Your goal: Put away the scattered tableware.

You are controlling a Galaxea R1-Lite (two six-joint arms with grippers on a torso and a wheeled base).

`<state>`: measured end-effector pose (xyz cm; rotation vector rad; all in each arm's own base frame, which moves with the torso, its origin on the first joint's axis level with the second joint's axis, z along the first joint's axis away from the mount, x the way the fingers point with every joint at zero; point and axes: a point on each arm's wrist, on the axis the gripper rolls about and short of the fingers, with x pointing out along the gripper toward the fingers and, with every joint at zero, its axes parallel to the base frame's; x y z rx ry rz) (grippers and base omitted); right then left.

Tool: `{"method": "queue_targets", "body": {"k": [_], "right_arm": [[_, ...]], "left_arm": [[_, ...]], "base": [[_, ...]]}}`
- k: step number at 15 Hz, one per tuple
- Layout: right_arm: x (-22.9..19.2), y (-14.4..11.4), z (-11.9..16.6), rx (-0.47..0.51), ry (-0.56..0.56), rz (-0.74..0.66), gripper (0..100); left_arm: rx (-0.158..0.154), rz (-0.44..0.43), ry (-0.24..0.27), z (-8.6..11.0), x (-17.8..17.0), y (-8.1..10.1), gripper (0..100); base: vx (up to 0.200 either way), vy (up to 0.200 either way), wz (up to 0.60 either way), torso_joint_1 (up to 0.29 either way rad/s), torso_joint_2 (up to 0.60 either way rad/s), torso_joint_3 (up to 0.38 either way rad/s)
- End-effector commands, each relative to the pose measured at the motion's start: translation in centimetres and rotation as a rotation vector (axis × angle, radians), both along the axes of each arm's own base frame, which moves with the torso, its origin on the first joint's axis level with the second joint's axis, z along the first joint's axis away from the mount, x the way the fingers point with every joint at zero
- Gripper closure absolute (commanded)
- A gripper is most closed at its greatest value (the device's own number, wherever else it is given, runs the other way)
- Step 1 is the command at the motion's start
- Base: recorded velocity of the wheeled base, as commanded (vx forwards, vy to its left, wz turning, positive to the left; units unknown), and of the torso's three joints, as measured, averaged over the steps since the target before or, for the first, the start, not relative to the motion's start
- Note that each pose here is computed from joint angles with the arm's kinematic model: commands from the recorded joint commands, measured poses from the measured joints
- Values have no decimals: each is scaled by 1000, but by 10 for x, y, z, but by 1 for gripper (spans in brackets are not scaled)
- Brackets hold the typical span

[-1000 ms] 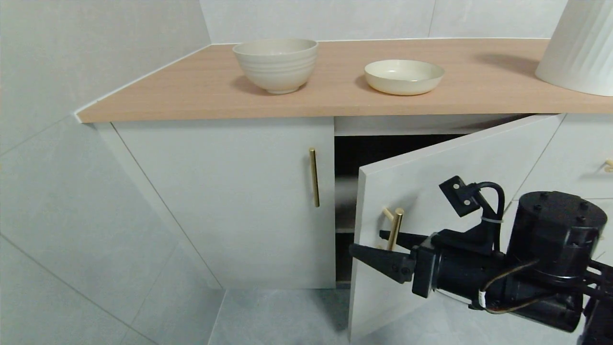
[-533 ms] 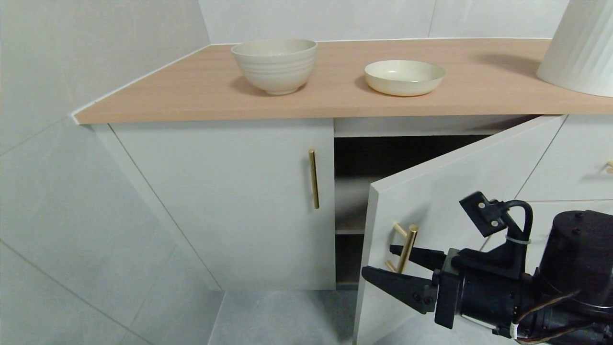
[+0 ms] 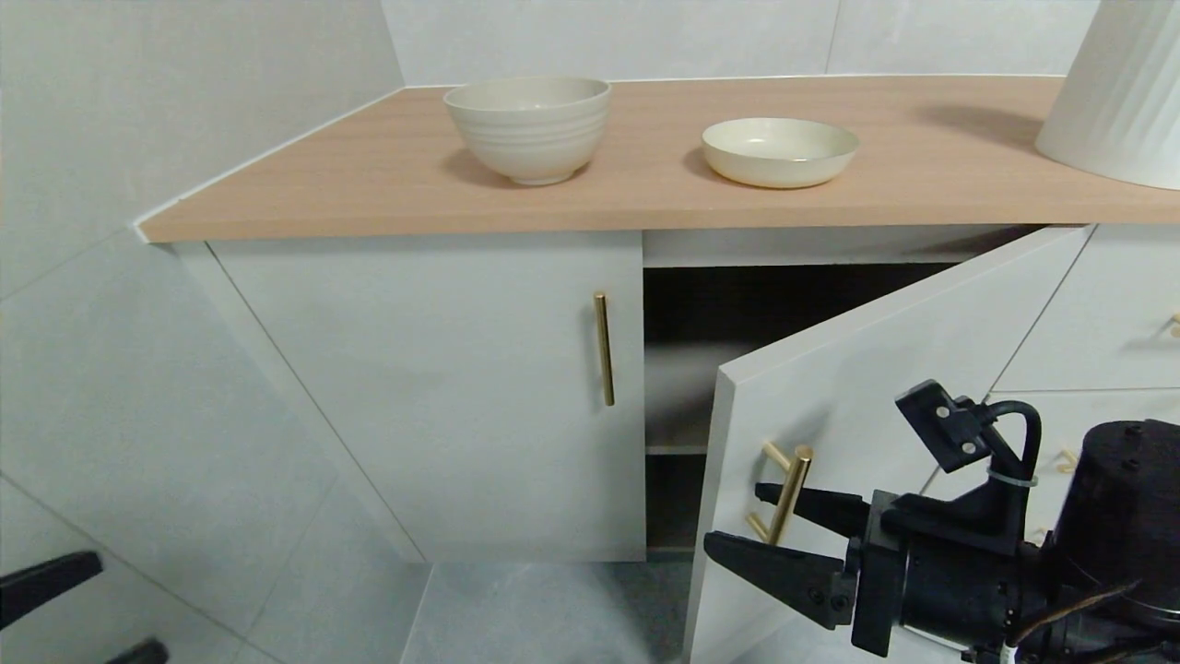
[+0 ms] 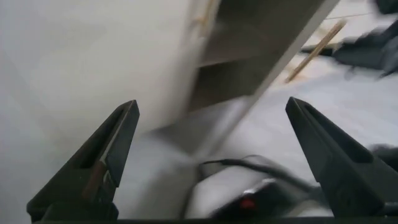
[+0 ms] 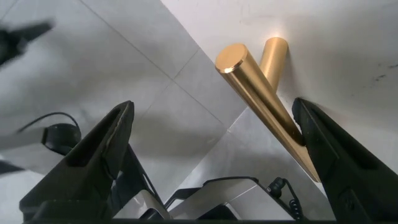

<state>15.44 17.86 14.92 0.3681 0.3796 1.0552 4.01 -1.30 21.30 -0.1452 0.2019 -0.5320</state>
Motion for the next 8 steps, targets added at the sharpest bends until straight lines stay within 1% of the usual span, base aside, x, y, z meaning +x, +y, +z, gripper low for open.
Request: {"method": "queue_targets", "body": {"k": [1,2,3,4,5,6,7,8], "right_arm": [[0,-1,-6,-21,21,-7,0],[1,-3,-6,-20,20,-13,0],[2,-3,-4,-14,10,-19,0],[2,-4,-2,-8,1,-18,0],[1,-4,0,-1,-7,-17,0],[0,-5,1,6,-14,-17,0],[0,-5,1,7,-15,-17,0],[1,-4,0,1,-9,-15,0]], "left_arm": [[-136,-215,250,-1,114,-39,0],[-200,-270,262,-4,135,-58,0],[-254,-305,261,-8,150,-75,0],[-273,-334,253,-14,161,-91,0],[-272,-345,245,-18,167,-99,0],[-267,-358,238,-26,175,-113,0],[-267,-371,227,-30,181,-122,0],[-268,-386,205,-31,189,-130,0]], "base": [[0,0,0,0,0,0],[0,0,0,0,0,0],[0,0,0,0,0,0],[0,0,0,0,0,0],[0,0,0,0,0,0],[0,0,0,0,0,0],[0,0,0,0,0,0],[0,0,0,0,0,0]]}}
